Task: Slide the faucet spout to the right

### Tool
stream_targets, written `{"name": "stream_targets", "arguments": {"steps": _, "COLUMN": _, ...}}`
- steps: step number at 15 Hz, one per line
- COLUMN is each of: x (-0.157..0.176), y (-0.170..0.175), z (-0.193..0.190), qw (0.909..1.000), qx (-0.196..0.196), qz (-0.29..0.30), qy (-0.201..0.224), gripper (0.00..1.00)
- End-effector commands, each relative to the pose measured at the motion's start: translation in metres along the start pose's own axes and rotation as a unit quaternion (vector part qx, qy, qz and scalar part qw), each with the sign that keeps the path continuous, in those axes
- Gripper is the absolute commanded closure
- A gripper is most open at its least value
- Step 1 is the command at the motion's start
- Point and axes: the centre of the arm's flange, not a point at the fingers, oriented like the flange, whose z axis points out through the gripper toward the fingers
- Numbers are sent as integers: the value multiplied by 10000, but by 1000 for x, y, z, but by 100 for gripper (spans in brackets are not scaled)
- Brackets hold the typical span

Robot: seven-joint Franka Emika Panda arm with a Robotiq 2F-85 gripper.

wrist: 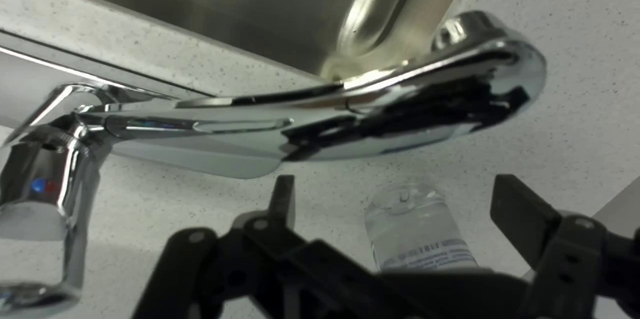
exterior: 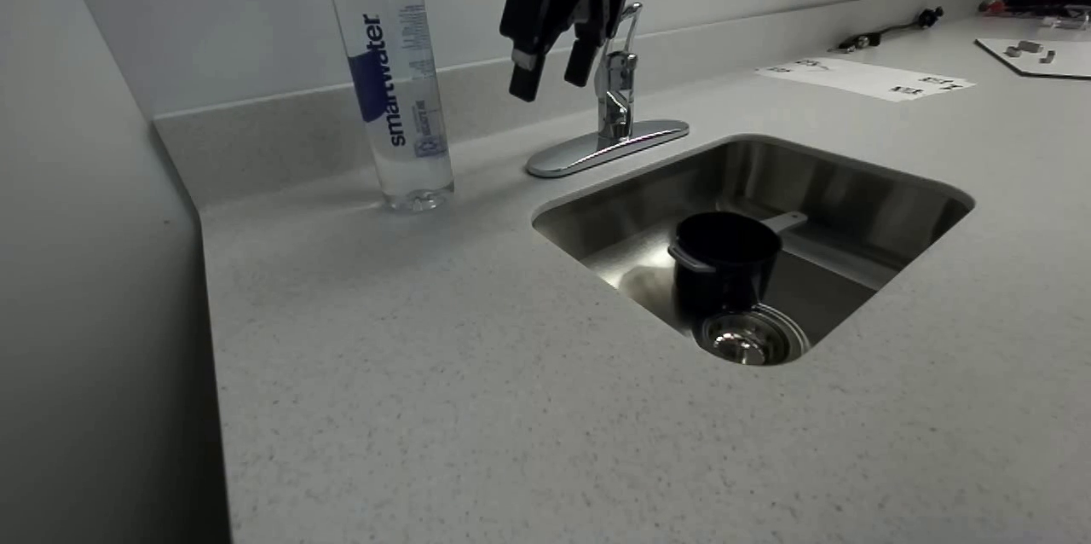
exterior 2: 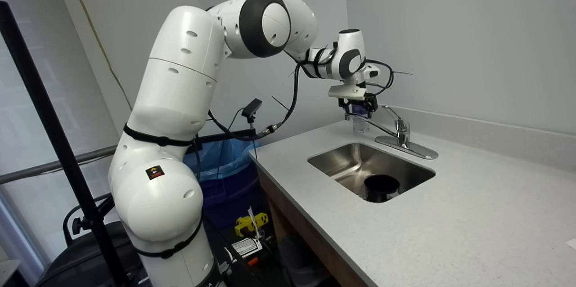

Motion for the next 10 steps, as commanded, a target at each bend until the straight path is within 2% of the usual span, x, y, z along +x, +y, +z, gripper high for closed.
{"name": "stream_targets", "arguments": {"steps": 1, "x": 0, "y": 2, "z": -10, "qw": 9994, "qx": 124, "qz": 196, "qy": -258, "gripper": 0}}
{"name": "stream_targets", "arguments": {"steps": 4, "x": -13, "y": 5, "z": -13, "qw": 9978, "qx": 125, "qz": 274, "qy": -593, "gripper": 0}}
{"name": "stream_targets", "arguments": {"steps": 10, "x": -28, "y": 12, "z": -23, "qw": 9957, "qx": 10, "qz": 275, "qy": -880, "gripper": 0}}
